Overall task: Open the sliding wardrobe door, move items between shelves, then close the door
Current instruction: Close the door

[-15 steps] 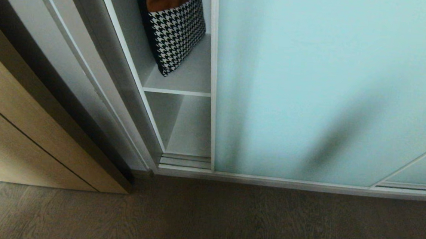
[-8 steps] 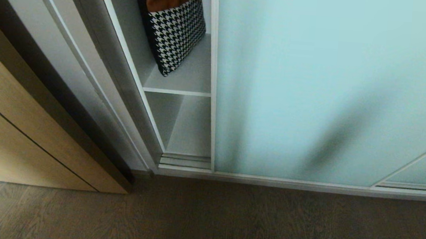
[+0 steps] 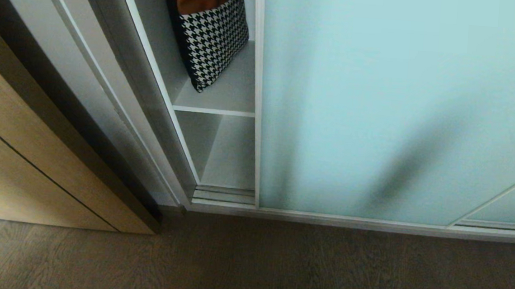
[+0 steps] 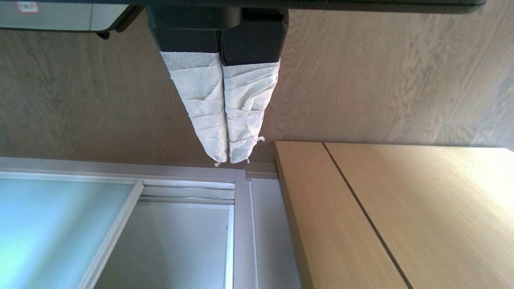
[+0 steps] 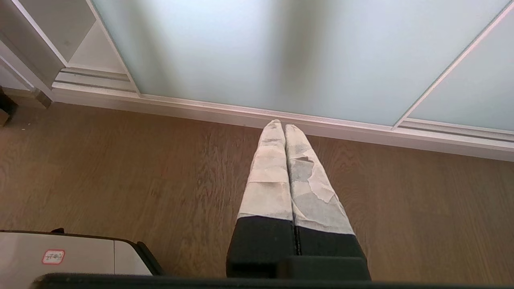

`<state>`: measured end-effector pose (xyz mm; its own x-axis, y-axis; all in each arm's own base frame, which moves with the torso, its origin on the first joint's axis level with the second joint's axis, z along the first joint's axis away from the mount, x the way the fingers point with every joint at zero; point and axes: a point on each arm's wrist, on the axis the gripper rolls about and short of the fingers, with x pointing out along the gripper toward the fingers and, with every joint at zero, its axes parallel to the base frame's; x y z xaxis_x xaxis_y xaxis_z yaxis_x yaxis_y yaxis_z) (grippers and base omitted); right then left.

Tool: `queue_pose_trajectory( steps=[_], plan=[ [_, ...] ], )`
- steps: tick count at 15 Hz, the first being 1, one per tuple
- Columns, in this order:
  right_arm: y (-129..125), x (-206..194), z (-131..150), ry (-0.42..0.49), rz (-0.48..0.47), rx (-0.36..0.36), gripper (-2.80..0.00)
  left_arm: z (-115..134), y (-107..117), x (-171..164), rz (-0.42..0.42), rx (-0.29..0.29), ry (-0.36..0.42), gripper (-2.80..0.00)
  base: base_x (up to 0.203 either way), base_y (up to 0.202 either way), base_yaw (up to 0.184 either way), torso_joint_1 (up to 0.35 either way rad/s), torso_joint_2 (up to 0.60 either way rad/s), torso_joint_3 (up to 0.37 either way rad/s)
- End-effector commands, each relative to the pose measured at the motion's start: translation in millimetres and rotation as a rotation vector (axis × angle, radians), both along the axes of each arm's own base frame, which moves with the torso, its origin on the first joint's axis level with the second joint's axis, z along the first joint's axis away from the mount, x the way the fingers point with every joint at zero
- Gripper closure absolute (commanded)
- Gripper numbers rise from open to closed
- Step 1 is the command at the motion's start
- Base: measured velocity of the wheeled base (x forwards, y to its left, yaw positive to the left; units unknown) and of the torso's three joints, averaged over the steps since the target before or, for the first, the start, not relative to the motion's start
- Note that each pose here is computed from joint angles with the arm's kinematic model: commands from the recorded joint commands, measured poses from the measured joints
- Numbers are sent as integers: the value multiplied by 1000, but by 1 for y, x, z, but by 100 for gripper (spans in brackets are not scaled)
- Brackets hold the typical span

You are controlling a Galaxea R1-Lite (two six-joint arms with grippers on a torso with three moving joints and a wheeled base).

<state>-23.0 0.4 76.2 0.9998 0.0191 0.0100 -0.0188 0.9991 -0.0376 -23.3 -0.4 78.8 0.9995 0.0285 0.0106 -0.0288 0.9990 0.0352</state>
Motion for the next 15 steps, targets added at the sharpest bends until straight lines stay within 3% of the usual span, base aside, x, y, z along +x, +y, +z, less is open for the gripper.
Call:
queue_pose_trajectory(
  steps=[1,4,7,10,12,15],
  plan=[
    [0,0,0,1,1,-1,0,33,0,-9,4,4,-93,0,0,0,0,0,0,0],
    [0,0,0,1,1,-1,0,122,-1,-21,-21,1,-199,0,0,0,0,0,0,0],
    [0,0,0,1,1,-1,0,196,-2,17,-125,-16,-145,0,0,0,0,0,0,0],
    [0,0,0,1,1,-1,0,253,-5,88,-280,-63,-60,0,0,0,0,0,0,0],
    [0,0,0,1,1,-1,0,286,-7,133,-400,-90,-46,0,0,0,0,0,0,0],
    [0,0,0,1,1,-1,0,322,-17,195,-667,-142,-25,0,0,0,0,0,0,0]
  ],
)
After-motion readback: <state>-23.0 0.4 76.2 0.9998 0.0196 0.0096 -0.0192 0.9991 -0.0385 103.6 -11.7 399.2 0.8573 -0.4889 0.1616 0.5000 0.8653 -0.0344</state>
